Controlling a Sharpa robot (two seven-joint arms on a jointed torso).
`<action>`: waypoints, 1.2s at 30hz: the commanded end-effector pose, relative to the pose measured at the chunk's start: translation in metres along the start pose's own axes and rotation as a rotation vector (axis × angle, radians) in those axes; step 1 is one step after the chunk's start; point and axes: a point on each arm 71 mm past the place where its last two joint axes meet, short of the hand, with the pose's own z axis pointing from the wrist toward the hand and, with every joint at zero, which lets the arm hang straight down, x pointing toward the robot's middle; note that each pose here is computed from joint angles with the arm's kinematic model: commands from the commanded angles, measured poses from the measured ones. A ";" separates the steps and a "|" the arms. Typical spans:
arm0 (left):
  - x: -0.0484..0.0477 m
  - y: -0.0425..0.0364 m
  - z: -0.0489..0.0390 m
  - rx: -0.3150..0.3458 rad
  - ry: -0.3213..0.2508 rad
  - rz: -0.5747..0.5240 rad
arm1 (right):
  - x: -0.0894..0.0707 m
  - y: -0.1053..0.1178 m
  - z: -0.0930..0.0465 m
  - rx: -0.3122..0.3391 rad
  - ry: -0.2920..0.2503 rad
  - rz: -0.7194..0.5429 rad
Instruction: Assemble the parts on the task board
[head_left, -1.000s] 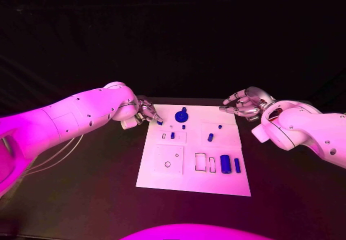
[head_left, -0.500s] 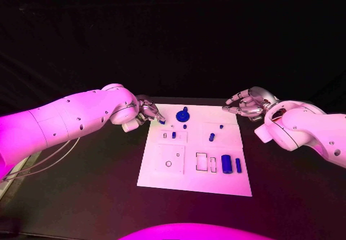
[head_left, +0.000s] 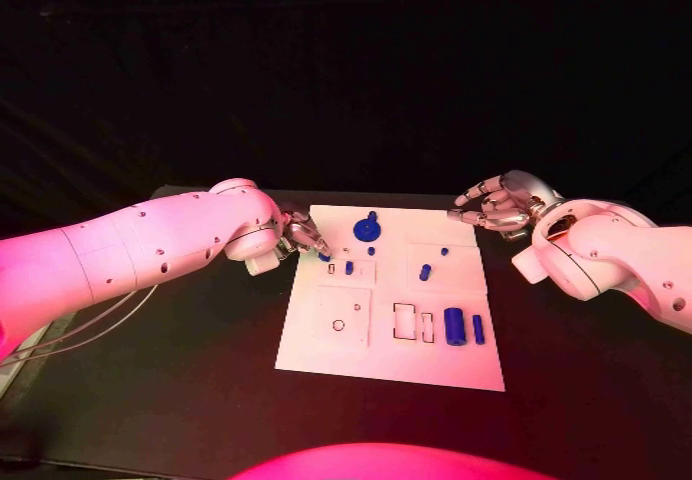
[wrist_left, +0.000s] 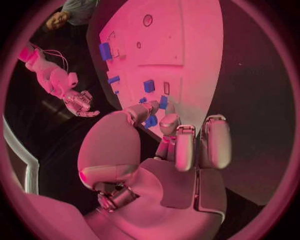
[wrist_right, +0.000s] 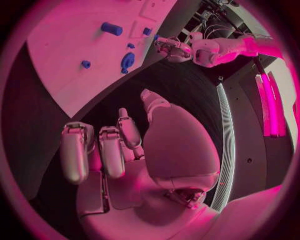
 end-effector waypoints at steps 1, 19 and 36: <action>0.0048 -0.0024 0.0011 0.001 0.011 0.015 | 0.000 0.000 0.000 -0.005 0.000 -0.003; 0.0159 -0.0088 0.0057 0.001 0.014 0.060 | 0.000 0.001 0.000 -0.008 0.000 -0.007; 0.0152 -0.0068 0.0086 -0.021 0.010 0.128 | 0.000 0.000 0.000 -0.008 0.001 -0.007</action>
